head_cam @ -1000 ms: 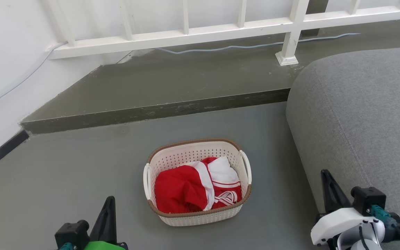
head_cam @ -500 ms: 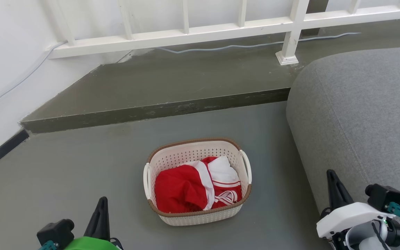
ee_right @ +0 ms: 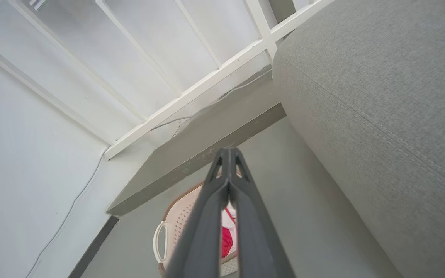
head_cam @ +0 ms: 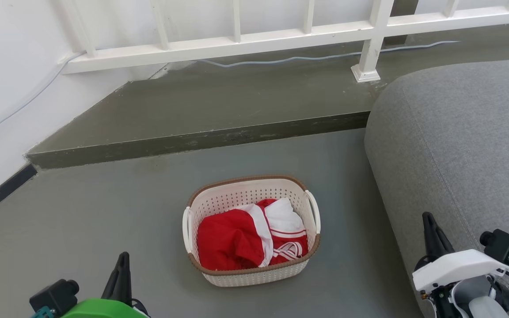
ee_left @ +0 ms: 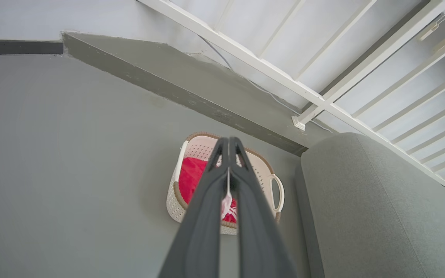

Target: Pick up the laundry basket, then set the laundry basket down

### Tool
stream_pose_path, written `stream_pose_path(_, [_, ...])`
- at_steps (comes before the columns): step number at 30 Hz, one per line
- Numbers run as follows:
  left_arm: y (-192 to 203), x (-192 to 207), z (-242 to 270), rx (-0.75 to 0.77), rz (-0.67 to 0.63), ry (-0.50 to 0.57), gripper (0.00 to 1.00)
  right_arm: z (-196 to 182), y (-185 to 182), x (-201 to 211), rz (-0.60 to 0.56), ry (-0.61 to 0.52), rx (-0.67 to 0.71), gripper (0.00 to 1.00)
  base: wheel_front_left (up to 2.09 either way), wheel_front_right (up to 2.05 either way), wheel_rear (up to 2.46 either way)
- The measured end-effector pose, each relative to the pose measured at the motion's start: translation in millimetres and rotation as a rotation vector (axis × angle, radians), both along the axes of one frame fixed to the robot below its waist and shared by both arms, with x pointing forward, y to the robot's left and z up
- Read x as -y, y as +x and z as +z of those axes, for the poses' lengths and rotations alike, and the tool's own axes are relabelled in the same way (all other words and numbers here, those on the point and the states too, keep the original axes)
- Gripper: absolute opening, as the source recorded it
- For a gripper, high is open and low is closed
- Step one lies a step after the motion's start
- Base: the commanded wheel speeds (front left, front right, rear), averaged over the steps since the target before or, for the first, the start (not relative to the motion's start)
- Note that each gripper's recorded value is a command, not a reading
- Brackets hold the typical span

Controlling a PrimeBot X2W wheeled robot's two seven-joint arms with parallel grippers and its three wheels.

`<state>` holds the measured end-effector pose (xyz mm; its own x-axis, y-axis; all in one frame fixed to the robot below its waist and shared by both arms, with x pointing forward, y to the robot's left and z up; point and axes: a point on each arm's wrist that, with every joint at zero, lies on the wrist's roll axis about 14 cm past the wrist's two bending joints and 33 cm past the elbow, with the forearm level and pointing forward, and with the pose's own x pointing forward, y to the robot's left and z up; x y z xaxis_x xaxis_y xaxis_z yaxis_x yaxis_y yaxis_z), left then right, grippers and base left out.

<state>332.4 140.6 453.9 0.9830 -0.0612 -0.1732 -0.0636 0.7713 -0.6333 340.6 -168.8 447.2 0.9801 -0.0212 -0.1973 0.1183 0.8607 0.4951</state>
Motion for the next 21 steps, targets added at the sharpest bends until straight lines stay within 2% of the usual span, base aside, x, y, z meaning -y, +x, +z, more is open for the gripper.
stream_pose_path(4, [3,-5,-1,-0.019,0.018,-0.072,0.0,-1,2,4,-0.022,0.096,-0.012,0.0,0.0,0.0,0.0])
stream_pose_path(21, [11,-15,-2,-0.044,0.061,-0.25,0.0,1,8,12,-0.069,0.307,-0.018,0.0,0.0,0.0,0.0])
